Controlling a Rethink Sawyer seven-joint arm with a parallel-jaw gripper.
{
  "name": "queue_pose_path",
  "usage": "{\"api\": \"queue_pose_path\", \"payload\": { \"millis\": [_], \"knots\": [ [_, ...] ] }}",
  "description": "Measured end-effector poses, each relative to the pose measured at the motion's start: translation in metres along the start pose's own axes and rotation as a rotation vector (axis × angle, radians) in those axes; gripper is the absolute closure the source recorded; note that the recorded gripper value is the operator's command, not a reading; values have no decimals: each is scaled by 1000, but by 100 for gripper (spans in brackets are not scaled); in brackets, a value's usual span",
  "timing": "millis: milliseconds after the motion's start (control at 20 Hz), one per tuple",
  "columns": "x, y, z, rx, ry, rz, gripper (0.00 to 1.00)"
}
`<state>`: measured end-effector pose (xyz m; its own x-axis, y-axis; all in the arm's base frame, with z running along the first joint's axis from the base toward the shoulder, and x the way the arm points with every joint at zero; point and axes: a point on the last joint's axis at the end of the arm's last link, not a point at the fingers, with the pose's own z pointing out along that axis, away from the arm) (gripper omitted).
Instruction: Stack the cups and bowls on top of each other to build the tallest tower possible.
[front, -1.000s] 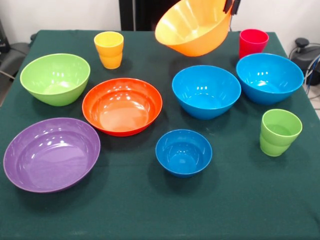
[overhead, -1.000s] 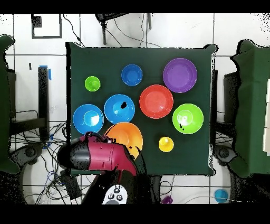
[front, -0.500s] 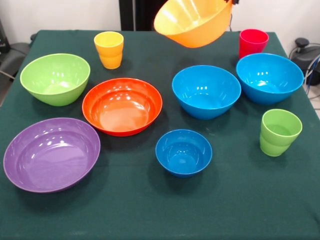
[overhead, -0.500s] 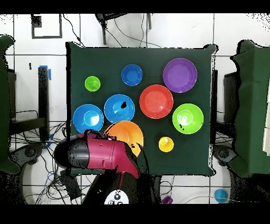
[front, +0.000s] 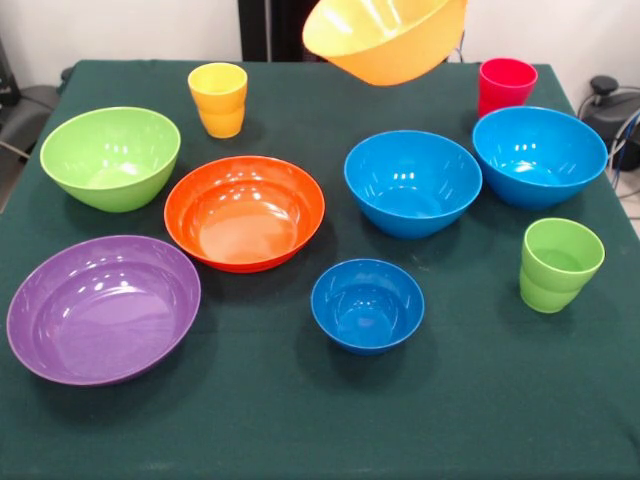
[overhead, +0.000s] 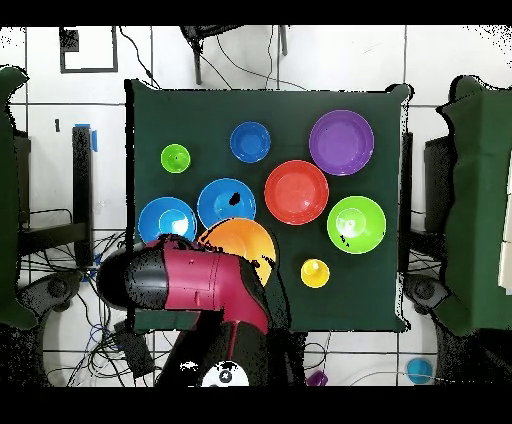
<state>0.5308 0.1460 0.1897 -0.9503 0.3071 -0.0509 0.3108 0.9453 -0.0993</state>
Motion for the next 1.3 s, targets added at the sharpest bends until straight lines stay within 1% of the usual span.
{"api": "queue_pose_path", "payload": {
  "millis": [50,300,350,550,750,850,1100,1150,1300],
  "knots": [
    [-8,-3,-2,1,0,7,100],
    [-29,-15,-7,1,-4,29,100],
    [-39,-20,-10,2,-9,37,100],
    [-56,-28,-15,3,-31,42,100],
    [-69,-31,-19,0,-48,43,100],
    [-81,-32,-23,-2,-60,41,100],
    [-94,-33,-25,-3,-62,35,100],
    [-99,-34,-25,-5,-60,34,100],
    [-105,-35,-26,-10,-61,36,100]
  ]
}}
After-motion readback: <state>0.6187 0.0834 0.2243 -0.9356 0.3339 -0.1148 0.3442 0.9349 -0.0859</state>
